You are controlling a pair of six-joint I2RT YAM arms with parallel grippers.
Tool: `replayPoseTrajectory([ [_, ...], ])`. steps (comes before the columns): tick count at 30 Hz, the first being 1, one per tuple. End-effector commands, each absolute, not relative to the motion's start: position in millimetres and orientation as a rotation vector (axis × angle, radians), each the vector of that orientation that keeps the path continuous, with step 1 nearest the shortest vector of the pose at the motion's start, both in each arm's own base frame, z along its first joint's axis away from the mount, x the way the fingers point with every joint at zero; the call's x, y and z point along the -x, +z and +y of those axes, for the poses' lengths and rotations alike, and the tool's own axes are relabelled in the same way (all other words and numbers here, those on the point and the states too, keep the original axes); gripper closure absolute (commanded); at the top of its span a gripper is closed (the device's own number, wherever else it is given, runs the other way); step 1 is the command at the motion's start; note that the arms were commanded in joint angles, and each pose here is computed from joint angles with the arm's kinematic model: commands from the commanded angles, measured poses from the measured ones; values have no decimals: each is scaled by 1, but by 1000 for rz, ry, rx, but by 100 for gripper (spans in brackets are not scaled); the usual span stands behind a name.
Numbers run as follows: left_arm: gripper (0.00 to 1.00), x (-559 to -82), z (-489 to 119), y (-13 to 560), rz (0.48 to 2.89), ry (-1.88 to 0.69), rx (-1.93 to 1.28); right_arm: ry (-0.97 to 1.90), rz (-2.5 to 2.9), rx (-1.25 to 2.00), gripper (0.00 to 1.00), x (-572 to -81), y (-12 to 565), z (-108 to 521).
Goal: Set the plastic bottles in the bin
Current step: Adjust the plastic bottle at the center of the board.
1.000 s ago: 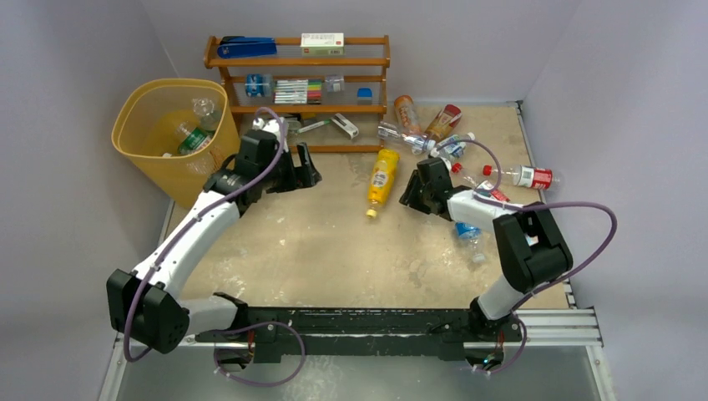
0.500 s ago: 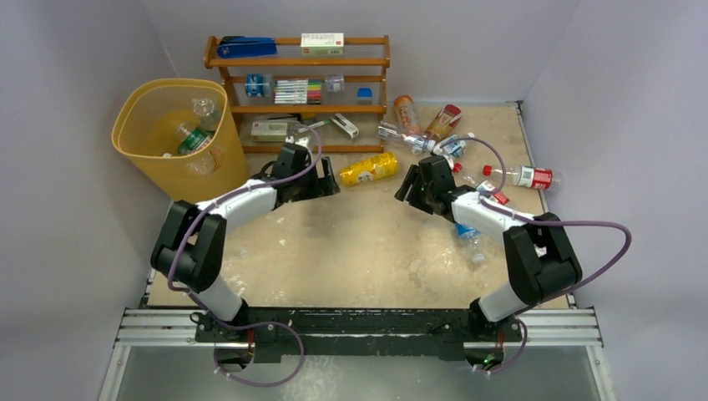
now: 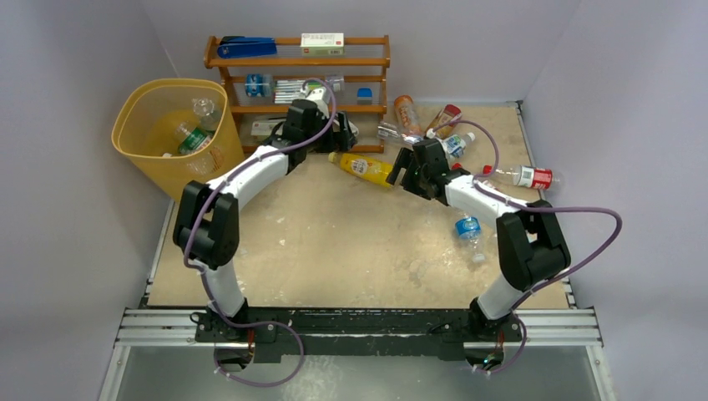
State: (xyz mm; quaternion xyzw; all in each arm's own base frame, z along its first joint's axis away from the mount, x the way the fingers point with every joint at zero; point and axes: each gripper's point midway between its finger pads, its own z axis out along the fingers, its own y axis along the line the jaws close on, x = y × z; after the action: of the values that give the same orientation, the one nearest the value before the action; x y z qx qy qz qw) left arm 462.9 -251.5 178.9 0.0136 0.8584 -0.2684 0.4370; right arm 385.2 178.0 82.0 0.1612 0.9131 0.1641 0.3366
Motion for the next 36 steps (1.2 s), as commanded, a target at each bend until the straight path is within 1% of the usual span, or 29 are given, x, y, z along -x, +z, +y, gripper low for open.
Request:
replayPoseTrajectory([
  [1,10,-473,-267,178,2113,-660,-255,420,2361,-423,9,-381,99,172],
  [3,9,-477,-263,169,2131,-604,-293,429,2353,-440,6,-371,101,167],
  [6,9,-480,-259,153,2202,-565,-282,425,2345,-456,5,-364,98,156],
  [12,9,-460,-256,148,2267,-634,-101,402,2317,-441,7,-381,103,139],
  [14,9,-449,-257,148,2277,-695,1,393,2279,-428,7,-397,117,139],
  [19,9,-419,-279,137,2356,-881,194,341,2300,-437,8,-426,103,137],
  [24,9,-402,-295,144,2310,-1005,330,325,2281,-441,8,-462,106,140],
  [31,8,-401,-286,146,2266,-989,445,283,2302,-425,8,-501,97,146],
  [36,8,-401,-284,142,2256,-985,492,291,2332,-387,8,-512,85,153],
])
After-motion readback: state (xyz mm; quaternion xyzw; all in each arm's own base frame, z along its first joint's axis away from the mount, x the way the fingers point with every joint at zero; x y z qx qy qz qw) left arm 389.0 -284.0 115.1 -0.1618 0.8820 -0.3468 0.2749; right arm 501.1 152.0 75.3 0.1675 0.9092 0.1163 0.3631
